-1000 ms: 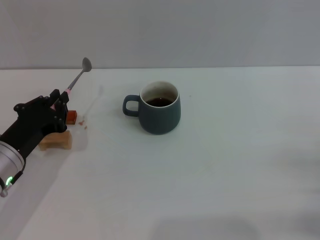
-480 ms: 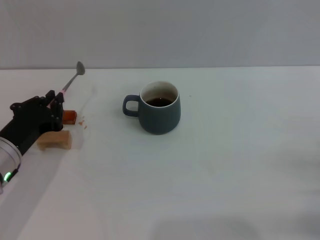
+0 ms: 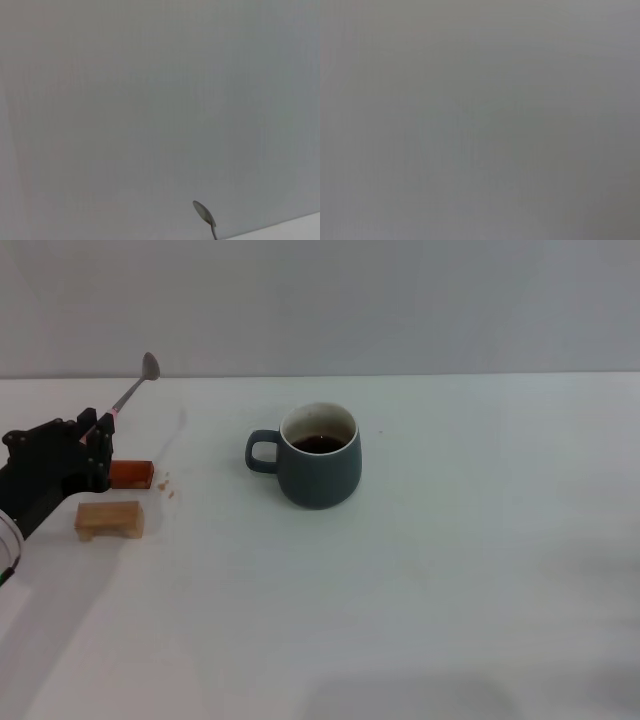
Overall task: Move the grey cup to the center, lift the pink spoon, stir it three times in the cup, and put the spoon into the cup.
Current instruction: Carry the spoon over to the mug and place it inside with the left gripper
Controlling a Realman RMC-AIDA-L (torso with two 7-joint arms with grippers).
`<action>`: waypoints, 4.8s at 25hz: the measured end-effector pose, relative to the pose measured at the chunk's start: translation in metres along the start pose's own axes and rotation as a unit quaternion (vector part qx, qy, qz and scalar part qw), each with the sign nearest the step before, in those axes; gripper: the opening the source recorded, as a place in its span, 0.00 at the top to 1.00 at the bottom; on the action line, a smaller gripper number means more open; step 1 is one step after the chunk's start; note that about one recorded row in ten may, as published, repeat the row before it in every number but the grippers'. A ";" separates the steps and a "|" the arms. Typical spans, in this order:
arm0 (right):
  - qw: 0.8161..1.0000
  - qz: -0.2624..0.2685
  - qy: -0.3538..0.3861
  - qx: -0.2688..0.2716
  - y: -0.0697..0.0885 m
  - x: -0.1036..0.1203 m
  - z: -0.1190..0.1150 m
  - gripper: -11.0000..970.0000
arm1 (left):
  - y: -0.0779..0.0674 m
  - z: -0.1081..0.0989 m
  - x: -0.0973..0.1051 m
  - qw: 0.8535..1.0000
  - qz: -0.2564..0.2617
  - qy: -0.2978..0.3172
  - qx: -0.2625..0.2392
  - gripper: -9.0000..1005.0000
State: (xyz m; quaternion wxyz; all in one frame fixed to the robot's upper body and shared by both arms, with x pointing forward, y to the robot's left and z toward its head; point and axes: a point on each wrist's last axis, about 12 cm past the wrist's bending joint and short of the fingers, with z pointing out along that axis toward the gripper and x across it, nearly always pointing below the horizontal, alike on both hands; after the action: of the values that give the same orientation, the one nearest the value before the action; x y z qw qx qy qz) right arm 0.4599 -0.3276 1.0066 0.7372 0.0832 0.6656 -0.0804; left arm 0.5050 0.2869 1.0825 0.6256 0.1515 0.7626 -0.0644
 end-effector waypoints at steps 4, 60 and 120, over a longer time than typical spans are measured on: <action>1.000 0.001 -0.001 0.000 0.001 0.000 0.000 0.99 | 0.001 0.000 -0.006 1.000 0.006 0.007 0.003 0.86; 1.000 -0.007 0.003 0.014 -0.009 0.001 -0.001 0.99 | -0.025 0.009 -0.070 0.991 0.124 0.040 0.042 0.86; 0.998 -0.027 0.019 0.059 -0.035 0.006 -0.016 0.99 | -0.036 0.023 -0.114 0.975 0.181 0.083 0.097 0.86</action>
State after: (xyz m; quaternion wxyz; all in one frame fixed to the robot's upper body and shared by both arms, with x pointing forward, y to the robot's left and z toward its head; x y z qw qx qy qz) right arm 0.4365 -0.3584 0.9982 0.7160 0.1096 0.6755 -0.1379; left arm 0.5345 0.2290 1.1857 0.5437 0.3517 0.7620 -0.0105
